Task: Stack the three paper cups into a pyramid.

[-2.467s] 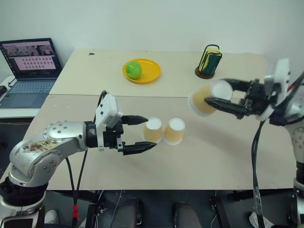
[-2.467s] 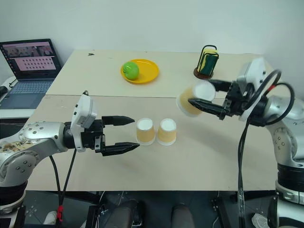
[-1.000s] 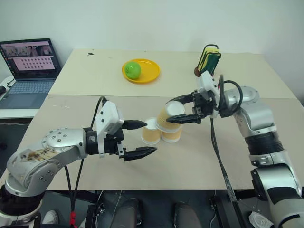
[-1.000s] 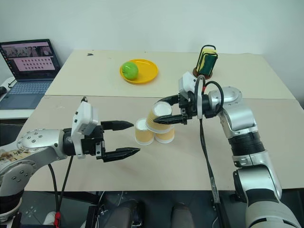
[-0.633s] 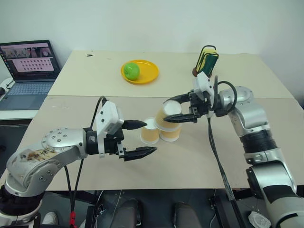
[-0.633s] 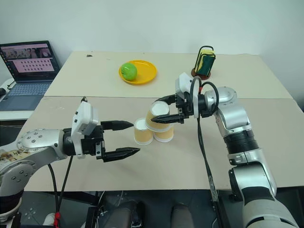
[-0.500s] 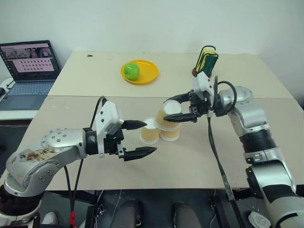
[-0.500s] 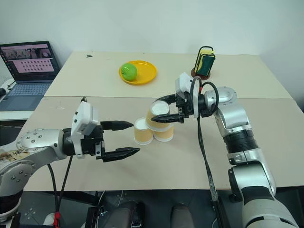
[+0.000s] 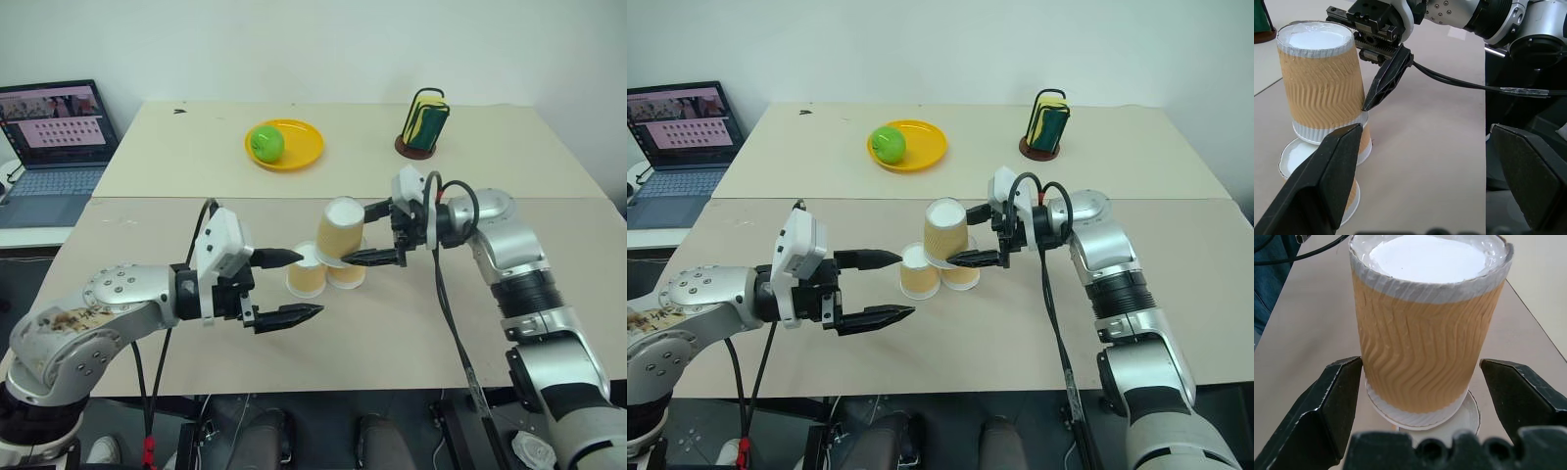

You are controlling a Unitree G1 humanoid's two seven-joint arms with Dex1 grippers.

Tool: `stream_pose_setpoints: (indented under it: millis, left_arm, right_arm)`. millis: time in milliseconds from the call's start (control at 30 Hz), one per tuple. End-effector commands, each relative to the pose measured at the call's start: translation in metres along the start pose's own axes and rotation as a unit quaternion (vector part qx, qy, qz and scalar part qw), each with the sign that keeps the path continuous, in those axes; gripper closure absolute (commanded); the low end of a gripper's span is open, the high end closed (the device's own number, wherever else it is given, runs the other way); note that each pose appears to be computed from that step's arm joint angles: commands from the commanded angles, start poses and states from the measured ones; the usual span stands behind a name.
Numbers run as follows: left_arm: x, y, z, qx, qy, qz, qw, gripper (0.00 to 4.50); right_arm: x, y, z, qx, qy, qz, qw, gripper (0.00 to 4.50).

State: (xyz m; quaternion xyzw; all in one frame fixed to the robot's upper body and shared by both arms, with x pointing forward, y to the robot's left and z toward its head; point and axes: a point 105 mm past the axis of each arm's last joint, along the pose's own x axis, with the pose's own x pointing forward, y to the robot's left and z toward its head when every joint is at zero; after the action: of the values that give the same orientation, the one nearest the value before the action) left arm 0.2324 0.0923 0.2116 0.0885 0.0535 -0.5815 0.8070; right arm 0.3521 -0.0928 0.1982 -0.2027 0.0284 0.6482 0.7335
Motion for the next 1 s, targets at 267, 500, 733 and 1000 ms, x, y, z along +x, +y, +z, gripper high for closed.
stream_pose_setpoints:
  millis: [267, 500, 733, 1000]
  left_arm:
    - [-0.002, -0.002, 0.008, 0.016, -0.003, -0.004, 1.000, 0.00]
    - [-0.002, -0.003, 0.006, 0.015, -0.002, -0.006, 1.000, 0.00]
    - [-0.003, -0.001, 0.005, 0.015, -0.002, 0.002, 1.000, 0.00]
    - [-0.044, 0.078, -0.002, 0.001, -0.061, 0.314, 0.948, 0.00]
  right_arm:
    - [-0.021, 0.012, 0.008, -0.020, -0.001, -0.002, 1.000, 0.04]
    - [-0.047, 0.016, -0.011, 0.010, 0.026, -0.040, 0.999, 0.04]
    - [-0.092, 0.003, -0.036, 0.039, 0.064, -0.139, 0.987, 0.04]
    - [-0.167, -0.014, -0.059, 0.055, 0.090, -0.415, 0.904, 0.04]
